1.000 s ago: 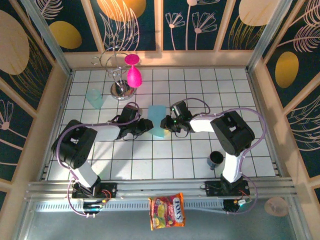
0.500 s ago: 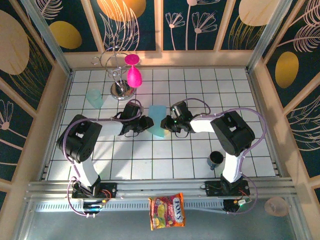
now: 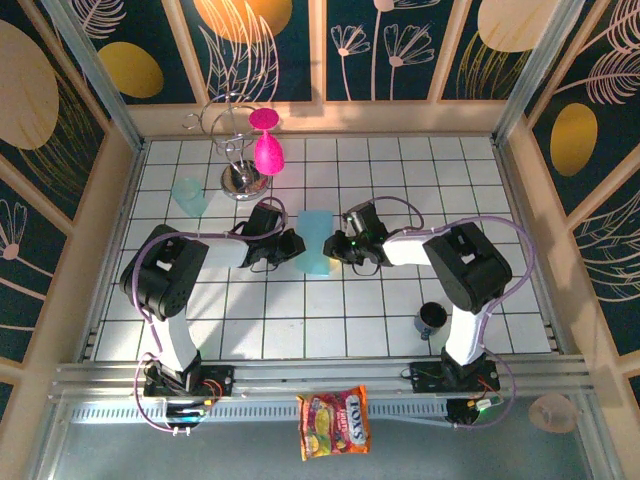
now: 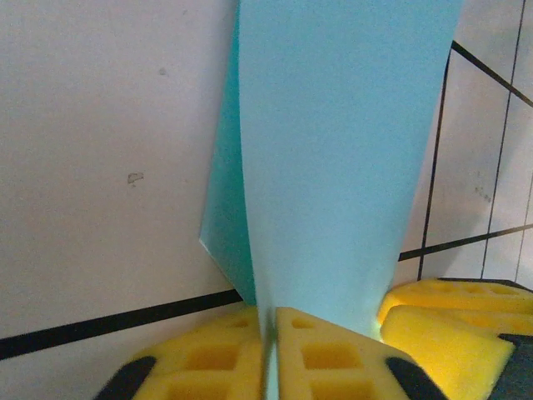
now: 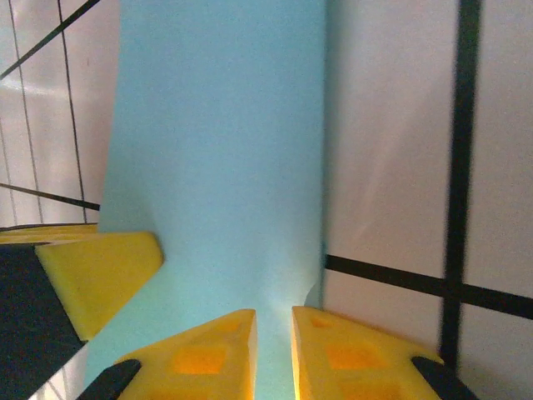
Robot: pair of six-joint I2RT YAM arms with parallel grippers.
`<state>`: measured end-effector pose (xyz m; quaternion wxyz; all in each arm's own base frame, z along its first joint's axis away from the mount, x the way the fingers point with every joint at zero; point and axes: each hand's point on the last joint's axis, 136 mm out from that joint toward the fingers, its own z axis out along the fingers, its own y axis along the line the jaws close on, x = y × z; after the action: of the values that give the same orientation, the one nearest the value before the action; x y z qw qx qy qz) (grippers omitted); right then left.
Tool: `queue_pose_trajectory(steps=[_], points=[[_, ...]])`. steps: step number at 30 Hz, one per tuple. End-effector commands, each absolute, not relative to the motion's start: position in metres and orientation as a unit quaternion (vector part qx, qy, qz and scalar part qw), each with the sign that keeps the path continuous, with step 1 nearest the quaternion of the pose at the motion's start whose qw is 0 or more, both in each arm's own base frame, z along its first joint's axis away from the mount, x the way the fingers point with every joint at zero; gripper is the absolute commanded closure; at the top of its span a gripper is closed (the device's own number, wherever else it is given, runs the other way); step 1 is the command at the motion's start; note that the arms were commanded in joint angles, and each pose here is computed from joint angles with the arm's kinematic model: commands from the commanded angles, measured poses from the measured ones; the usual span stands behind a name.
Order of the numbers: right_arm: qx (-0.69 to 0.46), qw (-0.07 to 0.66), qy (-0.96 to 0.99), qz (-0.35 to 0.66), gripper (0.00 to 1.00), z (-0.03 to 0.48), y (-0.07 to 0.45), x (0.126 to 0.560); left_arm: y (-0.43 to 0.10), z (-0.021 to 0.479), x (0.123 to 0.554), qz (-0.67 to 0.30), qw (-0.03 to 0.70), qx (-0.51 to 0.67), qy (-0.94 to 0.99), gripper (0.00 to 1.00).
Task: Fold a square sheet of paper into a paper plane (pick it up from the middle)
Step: Third fold the triangle at the center of the table.
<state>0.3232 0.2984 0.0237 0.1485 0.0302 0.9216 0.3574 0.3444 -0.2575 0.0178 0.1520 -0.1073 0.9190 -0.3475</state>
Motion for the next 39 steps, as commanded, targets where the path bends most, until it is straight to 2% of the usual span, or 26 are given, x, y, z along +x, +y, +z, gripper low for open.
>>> queue_pose_trajectory(steps=[1,4,11,17,22,27,39], points=[[0.013,0.199,0.921,0.334,0.79,0.038,0.281,0.334,-0.253,0.029,0.35,-0.345,0.167,-0.115,0.916,0.94],[-0.023,0.25,0.906,0.342,0.73,0.067,0.283,0.343,-0.253,0.035,0.349,-0.354,0.172,-0.123,0.911,0.97],[-0.094,0.38,0.856,0.336,0.46,0.121,0.282,0.344,-0.251,0.053,0.349,-0.385,0.188,-0.16,0.889,0.98],[-0.187,0.463,0.811,0.305,0.36,0.138,0.297,0.323,-0.252,0.073,0.349,-0.424,0.197,-0.194,0.862,0.98],[-0.287,0.499,0.77,0.276,0.35,0.13,0.316,0.3,-0.252,0.071,0.348,-0.432,0.187,-0.213,0.856,0.98],[-0.387,0.491,0.734,0.265,0.35,0.111,0.338,0.277,-0.253,0.067,0.347,-0.432,0.179,-0.219,0.856,0.98],[-0.456,0.481,0.708,0.244,0.36,0.079,0.357,0.265,-0.254,0.068,0.347,-0.433,0.175,-0.218,0.857,0.98]])
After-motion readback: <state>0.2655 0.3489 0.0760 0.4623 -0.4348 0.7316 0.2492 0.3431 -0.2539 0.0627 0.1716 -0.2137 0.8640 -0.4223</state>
